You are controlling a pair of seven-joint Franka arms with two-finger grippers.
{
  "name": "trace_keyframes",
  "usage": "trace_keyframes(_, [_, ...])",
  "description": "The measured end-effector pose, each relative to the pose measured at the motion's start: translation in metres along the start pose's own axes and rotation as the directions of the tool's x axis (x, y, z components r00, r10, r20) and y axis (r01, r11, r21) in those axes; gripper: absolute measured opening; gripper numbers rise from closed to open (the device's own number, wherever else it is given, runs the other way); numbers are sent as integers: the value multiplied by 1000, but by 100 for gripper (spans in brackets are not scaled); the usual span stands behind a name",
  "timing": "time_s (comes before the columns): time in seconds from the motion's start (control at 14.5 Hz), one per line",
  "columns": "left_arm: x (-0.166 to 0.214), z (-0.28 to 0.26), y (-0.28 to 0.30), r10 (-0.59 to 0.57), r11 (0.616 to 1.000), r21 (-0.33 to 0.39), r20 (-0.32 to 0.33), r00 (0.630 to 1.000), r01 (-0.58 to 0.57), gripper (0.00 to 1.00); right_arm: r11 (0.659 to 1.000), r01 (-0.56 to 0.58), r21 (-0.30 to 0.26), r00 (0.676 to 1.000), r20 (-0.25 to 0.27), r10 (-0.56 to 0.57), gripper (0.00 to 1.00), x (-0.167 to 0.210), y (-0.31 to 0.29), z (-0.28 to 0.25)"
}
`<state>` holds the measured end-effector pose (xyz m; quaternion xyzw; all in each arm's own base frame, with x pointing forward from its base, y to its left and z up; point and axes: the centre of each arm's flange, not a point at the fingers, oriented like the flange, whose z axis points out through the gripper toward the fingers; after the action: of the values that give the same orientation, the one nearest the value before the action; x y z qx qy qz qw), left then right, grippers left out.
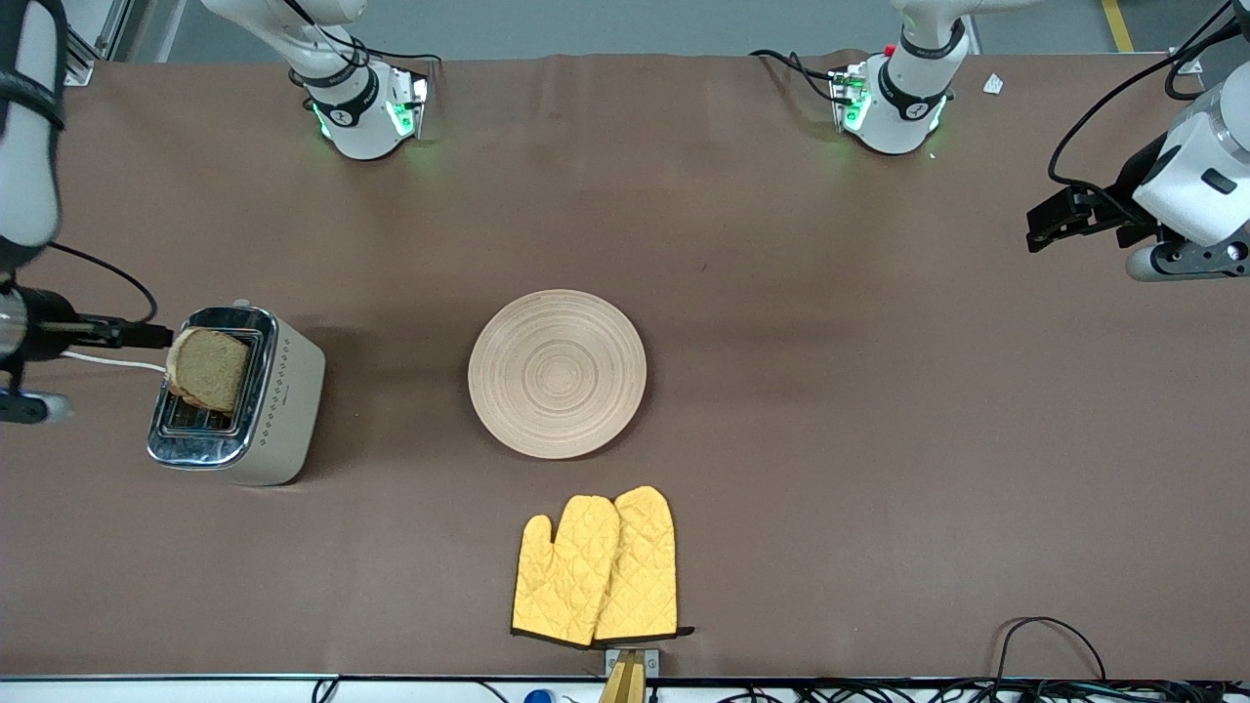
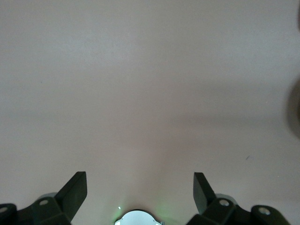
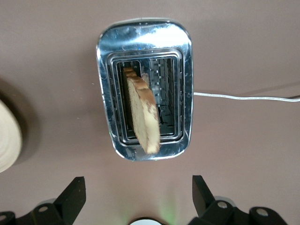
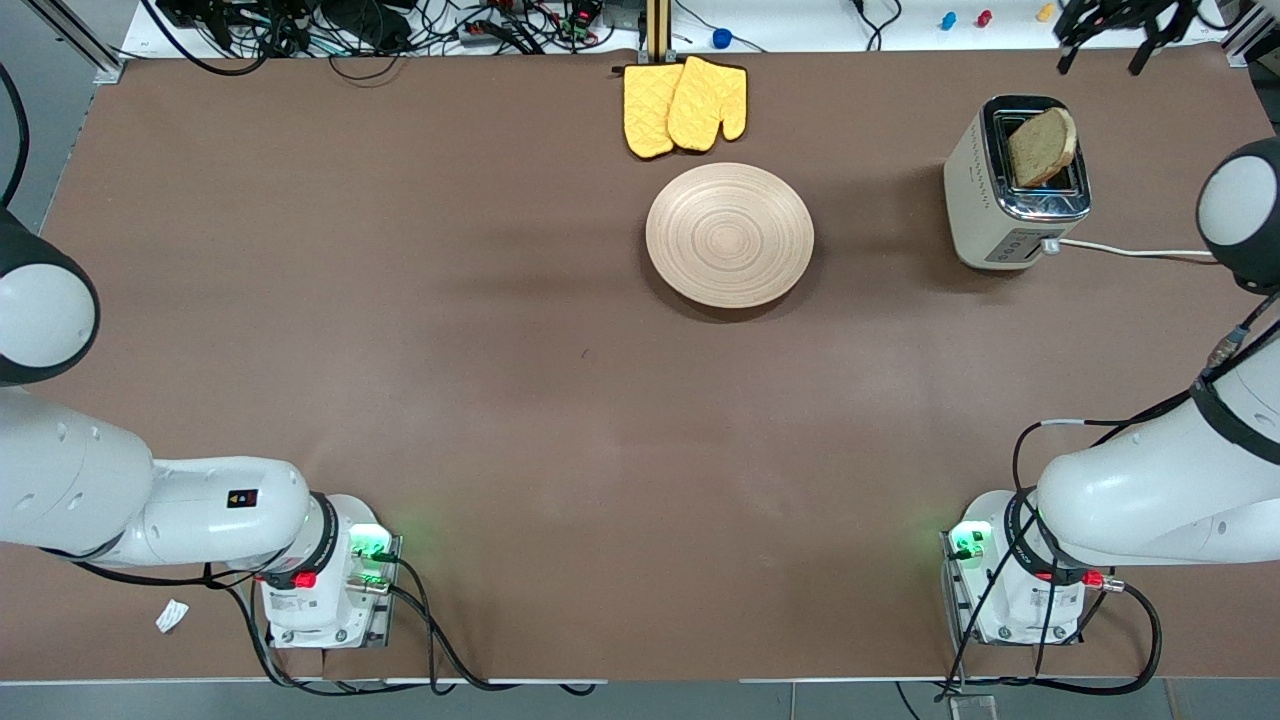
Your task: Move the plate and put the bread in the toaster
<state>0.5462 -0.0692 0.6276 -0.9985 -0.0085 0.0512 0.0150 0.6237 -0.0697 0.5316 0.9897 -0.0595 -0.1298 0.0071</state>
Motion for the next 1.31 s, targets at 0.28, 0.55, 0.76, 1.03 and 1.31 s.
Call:
trace_keyframes(0.28, [0, 0, -3, -4, 1000, 12, -2, 1000, 4, 100, 999, 3, 53, 991, -136, 4, 100, -37, 1, -43])
trace_keyframes(0.55, [0, -1, -2, -3, 1000, 13, -4, 1000, 3, 100, 998, 5, 62, 980, -200, 7, 100, -86, 2, -49])
trace_keyframes(0.76, [-1, -3, -1, 0, 1000, 13, -10, 1000, 0, 100, 998, -4, 65, 977, -213, 18, 100, -107, 2, -60])
trace_keyframes(1.03, [-4, -10, 2, 5, 1000, 11, -35, 999, -5, 100, 995, -55, 78, 970, -233, 72, 100, -117, 3, -87])
trace_keyframes(1.31, [-4, -12, 2, 8, 1000, 10, -43, 999, -7, 100, 995, -56, 79, 966, -248, 74, 100, -118, 1, -94])
